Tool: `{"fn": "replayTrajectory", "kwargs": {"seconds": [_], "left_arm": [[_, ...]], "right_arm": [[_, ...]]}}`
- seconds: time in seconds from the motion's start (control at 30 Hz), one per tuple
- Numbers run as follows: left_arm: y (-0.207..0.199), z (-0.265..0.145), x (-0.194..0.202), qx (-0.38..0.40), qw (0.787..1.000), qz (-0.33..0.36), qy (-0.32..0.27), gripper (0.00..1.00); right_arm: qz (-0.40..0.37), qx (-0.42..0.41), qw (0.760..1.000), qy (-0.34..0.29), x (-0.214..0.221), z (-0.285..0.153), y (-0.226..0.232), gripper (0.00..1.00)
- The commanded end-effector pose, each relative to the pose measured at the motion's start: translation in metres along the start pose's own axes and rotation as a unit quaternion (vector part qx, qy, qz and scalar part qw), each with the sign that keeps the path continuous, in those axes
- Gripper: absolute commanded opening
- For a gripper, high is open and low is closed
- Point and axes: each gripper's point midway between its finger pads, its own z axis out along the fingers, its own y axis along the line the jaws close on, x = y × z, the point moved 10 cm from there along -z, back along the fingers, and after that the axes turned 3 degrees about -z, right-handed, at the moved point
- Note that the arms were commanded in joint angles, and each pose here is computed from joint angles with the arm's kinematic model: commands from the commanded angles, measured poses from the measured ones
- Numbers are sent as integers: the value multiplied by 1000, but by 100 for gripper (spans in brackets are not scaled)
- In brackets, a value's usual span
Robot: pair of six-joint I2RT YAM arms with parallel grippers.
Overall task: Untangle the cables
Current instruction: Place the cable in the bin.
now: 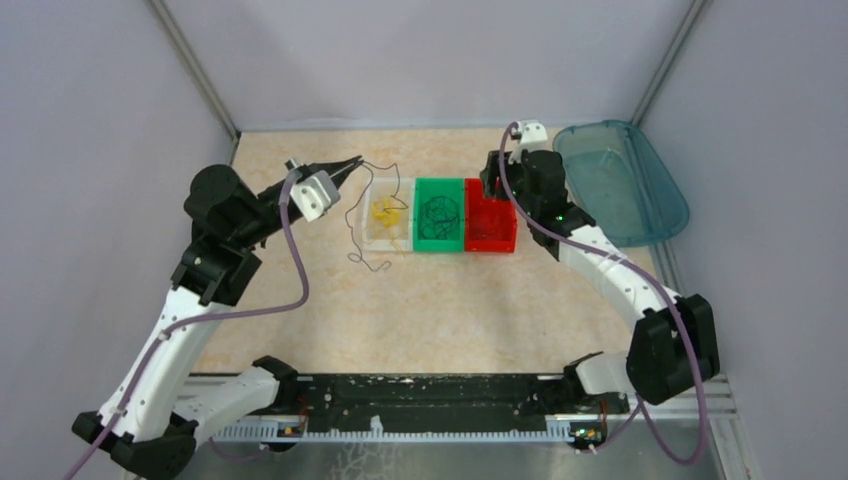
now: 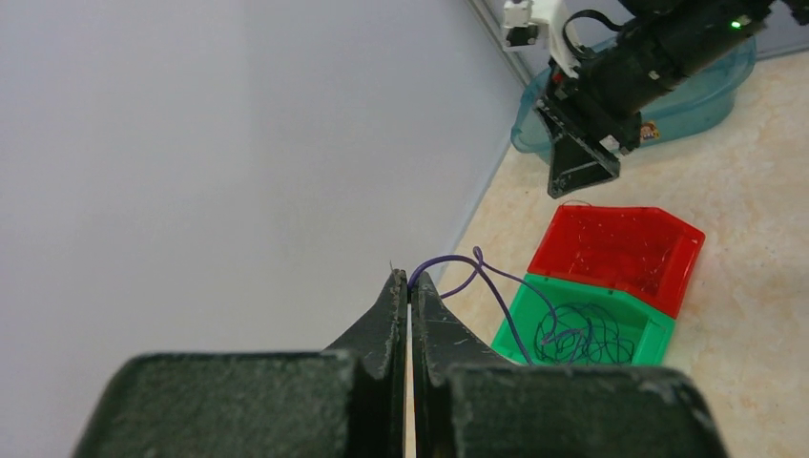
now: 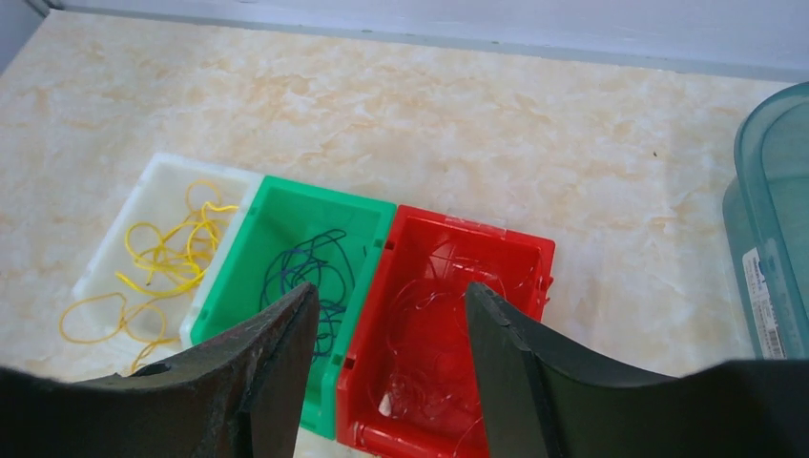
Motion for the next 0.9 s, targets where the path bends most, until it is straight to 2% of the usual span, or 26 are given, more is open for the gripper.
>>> {"fn": "replayTrajectory", "kwargs": {"seconds": [0.0, 0.27, 0.6, 0.87], "left_arm": [[7, 24, 6, -11, 999, -26, -22, 0], [17, 77, 43, -20, 998, -51, -16, 0], [14, 124, 85, -8, 998, -59, 3, 0], [-8, 153, 125, 4, 998, -45, 35, 0]], "right_arm": [[23, -21, 998, -48, -8, -24, 6, 60], [53, -10, 994, -96, -14, -56, -2, 60], [82, 5, 992, -98, -6, -67, -14, 58], [92, 13, 990, -103, -6, -69, -20, 54]]}}
